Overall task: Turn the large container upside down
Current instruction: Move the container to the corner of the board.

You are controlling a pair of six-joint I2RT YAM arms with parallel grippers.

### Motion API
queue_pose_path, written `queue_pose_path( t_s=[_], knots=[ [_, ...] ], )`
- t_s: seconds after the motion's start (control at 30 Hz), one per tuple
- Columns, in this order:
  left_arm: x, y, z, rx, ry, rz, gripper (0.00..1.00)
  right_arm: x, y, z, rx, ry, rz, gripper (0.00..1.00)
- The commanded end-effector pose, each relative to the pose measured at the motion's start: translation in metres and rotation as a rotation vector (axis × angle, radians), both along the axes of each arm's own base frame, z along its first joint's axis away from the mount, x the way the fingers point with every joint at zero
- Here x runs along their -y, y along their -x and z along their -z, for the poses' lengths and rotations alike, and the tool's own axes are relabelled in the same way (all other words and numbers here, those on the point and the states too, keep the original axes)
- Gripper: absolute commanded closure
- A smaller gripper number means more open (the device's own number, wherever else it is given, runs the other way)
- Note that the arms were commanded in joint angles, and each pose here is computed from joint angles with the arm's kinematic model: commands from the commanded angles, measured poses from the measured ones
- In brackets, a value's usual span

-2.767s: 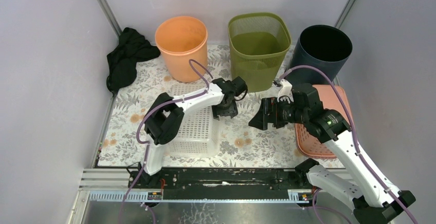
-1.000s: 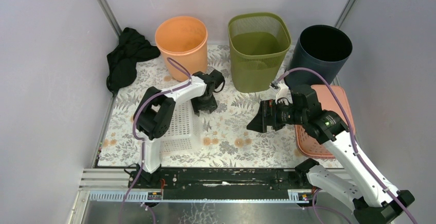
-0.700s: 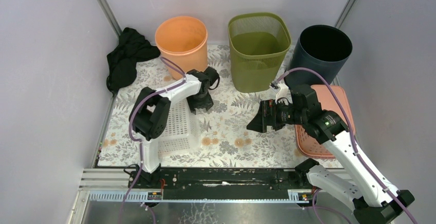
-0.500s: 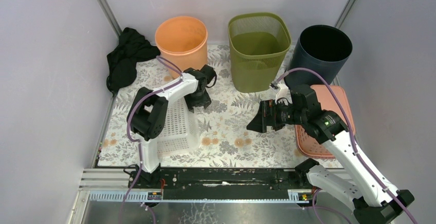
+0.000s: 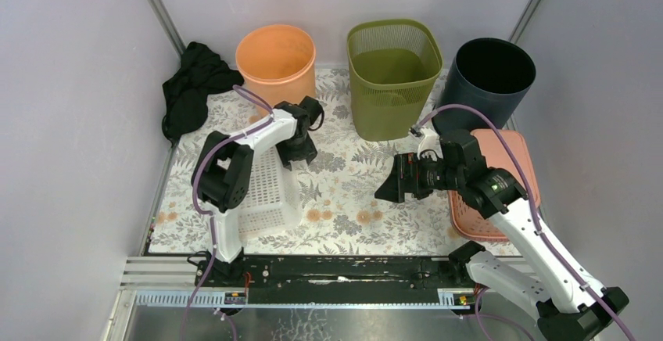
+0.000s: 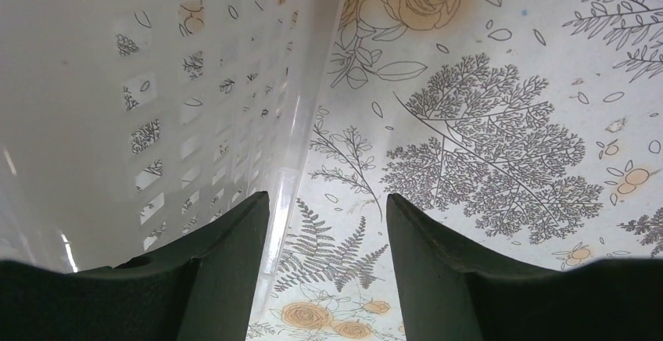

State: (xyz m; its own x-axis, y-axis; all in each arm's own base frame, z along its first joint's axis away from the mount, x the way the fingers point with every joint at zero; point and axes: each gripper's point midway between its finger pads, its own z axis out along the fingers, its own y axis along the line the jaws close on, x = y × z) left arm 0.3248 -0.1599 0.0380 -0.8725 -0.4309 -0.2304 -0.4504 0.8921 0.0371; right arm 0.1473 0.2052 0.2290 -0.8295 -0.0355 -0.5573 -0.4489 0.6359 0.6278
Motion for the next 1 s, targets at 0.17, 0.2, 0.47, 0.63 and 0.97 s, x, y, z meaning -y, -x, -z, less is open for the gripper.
queue_pose_path(
  t_s=[0.17,0.2,0.47,0.63,0.97],
  knots=[
    [-0.008,-0.014,-0.005,0.038,0.023,-0.005,0.35,-0.004,-0.005,0.0,-0.005,-0.006,-0.006,0.0],
    [-0.009,-0.015,-0.006,0.041,0.027,-0.007,0.35,-0.004,-0.006,0.002,-0.009,-0.001,-0.004,0.0],
    [-0.015,-0.021,-0.006,0.046,0.062,-0.017,0.35,0.0,-0.011,0.01,-0.024,0.041,0.023,0.0],
    [-0.016,-0.028,-0.014,0.068,0.084,-0.009,0.35,0.0,-0.015,0.012,-0.044,0.06,0.037,0.0],
    [-0.042,-0.038,-0.034,0.116,0.131,-0.021,0.35,-0.003,-0.015,0.005,-0.092,0.026,0.079,0.01]
  ],
)
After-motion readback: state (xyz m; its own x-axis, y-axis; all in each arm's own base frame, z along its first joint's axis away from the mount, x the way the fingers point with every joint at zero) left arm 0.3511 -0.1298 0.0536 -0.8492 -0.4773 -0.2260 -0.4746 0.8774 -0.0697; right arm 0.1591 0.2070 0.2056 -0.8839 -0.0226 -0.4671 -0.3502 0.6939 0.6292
